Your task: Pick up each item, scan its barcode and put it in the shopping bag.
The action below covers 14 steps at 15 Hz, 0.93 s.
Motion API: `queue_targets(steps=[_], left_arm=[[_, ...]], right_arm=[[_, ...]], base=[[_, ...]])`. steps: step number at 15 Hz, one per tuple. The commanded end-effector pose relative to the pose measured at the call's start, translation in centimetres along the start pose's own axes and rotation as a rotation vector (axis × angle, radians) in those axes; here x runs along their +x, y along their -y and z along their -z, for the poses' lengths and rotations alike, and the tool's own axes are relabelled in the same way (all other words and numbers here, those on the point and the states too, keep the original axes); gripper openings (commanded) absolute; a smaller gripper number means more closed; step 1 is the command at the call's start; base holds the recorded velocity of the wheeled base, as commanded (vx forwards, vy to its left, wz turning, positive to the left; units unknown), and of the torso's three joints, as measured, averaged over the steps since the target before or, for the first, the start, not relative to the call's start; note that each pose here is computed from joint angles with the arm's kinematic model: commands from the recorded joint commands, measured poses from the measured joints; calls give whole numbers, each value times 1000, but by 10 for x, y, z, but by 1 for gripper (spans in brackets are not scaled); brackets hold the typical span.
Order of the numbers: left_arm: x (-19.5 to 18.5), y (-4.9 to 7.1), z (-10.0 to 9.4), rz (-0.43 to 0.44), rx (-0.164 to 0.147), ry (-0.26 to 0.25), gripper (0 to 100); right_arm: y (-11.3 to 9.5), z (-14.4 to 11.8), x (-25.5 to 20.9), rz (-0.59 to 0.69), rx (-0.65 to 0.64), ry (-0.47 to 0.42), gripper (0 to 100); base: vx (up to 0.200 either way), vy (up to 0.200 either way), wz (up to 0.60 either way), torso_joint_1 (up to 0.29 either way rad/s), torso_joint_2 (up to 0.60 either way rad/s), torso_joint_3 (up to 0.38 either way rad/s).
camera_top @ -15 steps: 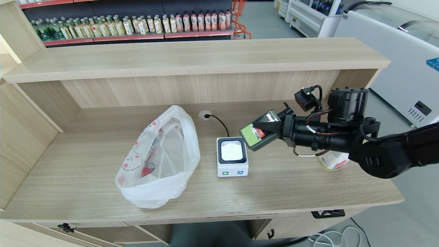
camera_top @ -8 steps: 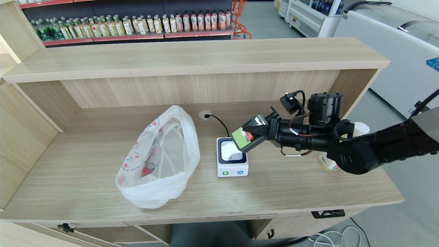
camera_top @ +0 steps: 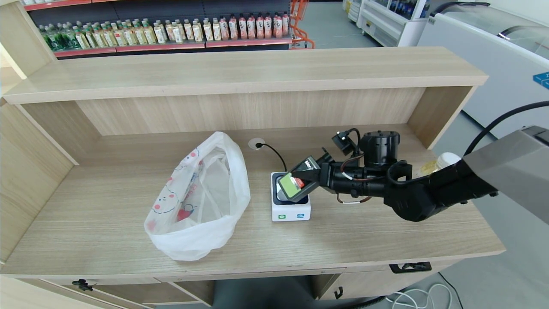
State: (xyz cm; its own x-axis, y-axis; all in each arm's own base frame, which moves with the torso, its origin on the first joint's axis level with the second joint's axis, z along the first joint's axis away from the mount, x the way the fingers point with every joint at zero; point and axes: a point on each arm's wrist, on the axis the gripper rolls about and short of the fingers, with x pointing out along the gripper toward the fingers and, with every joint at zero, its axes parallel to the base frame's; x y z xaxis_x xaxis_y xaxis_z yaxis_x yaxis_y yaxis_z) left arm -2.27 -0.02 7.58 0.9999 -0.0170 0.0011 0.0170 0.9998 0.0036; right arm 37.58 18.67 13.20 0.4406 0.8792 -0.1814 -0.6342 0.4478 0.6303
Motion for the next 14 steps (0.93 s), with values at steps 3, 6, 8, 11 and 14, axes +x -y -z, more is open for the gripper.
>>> queue_targets(steps=[3, 6, 8, 11, 14], left_arm=[[0, 0, 0, 0, -1, 0, 100], [0, 0, 0, 0, 1, 0, 100], [0, 0, 0, 0, 1, 0, 100], [0, 0, 0, 0, 1, 0, 100], [0, 0, 0, 0, 1, 0, 100]], right_arm=[[7, 0, 12, -12, -3, -5, 0], [10, 0, 15, -11, -3, -4, 0], [10, 0, 15, -11, -6, -3, 0], [11, 2, 15, -8, -20, -8, 0], [12, 4, 15, -4, -37, -10, 0]], base=[[0, 0, 0, 0, 0, 0], [0, 0, 0, 0, 0, 0], [0, 0, 0, 0, 0, 0], [0, 0, 0, 0, 0, 0], [0, 0, 0, 0, 0, 0]])
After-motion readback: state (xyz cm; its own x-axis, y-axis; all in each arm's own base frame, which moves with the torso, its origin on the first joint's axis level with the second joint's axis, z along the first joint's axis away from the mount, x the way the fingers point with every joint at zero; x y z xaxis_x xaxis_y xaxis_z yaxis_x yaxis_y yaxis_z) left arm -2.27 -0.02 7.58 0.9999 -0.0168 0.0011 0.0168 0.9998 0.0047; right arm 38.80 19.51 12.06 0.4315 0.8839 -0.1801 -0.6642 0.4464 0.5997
